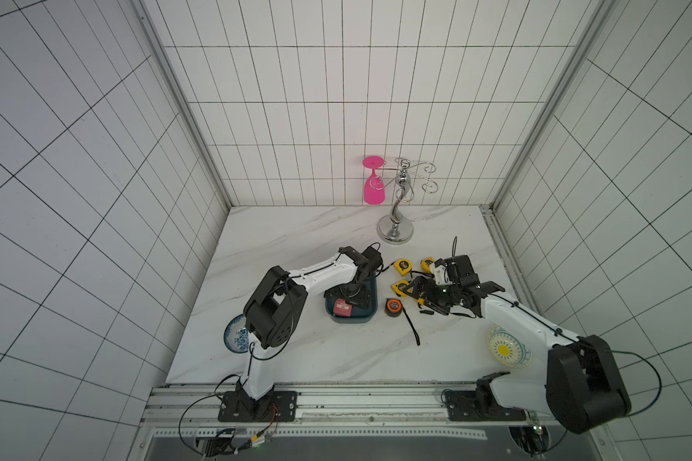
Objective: Take the tape measure out of the storage box
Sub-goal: Pick up the tape measure from the storage box.
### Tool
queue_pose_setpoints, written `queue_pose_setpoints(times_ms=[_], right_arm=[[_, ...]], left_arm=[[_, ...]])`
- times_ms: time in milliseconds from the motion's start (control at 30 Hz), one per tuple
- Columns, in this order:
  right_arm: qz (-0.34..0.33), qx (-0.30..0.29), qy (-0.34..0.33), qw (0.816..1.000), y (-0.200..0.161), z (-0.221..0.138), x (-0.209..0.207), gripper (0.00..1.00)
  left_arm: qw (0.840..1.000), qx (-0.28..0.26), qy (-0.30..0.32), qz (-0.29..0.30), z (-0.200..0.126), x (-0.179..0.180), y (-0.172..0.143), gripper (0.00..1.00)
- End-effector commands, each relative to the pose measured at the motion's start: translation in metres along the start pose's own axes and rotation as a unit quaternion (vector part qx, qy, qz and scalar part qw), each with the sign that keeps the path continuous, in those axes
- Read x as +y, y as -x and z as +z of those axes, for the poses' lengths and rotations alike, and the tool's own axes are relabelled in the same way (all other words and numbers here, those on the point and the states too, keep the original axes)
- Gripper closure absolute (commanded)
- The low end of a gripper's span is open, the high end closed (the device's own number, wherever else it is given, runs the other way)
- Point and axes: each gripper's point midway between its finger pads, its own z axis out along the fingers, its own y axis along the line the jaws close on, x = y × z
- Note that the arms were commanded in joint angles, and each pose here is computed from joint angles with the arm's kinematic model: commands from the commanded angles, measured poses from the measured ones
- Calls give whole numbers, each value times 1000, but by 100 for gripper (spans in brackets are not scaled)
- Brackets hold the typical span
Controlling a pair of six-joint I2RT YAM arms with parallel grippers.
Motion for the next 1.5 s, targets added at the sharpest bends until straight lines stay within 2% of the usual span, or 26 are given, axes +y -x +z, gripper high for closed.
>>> queue_pose_setpoints(times_ms=[0,167,367,567,700,800,1167,1467], right_arm=[[7,6,-2,1000,-5,2,-6,3],[8,7,-3,1000,-5,3,-7,3],[12,9,-7,1000,-6,4,-11,3],[15,9,-5,1000,-5,5,-11,3],[16,8,-3,1000,-4,5,-11,3],[17,9,-3,1000,-5,5,-11,3],[20,5,1,1000,-5,4,-11,3],[4,-11,32,999,-2,0,3,3]], left_arm=[[999,20,2,30,11,-2,-7,2],[998,45,-27,35,24,-15,-12,3],[998,52,-28,36,30,-16,-15,3],[997,59,-24,32,35,-14,-18,12],[998,59,-24,25,38,-13,-18,23],[998,59,-24,22,39,-13,-17,37],[998,47,-29,-6,32,-6,-9,100],[993,-41,-57,-98,-25,13,26,100]])
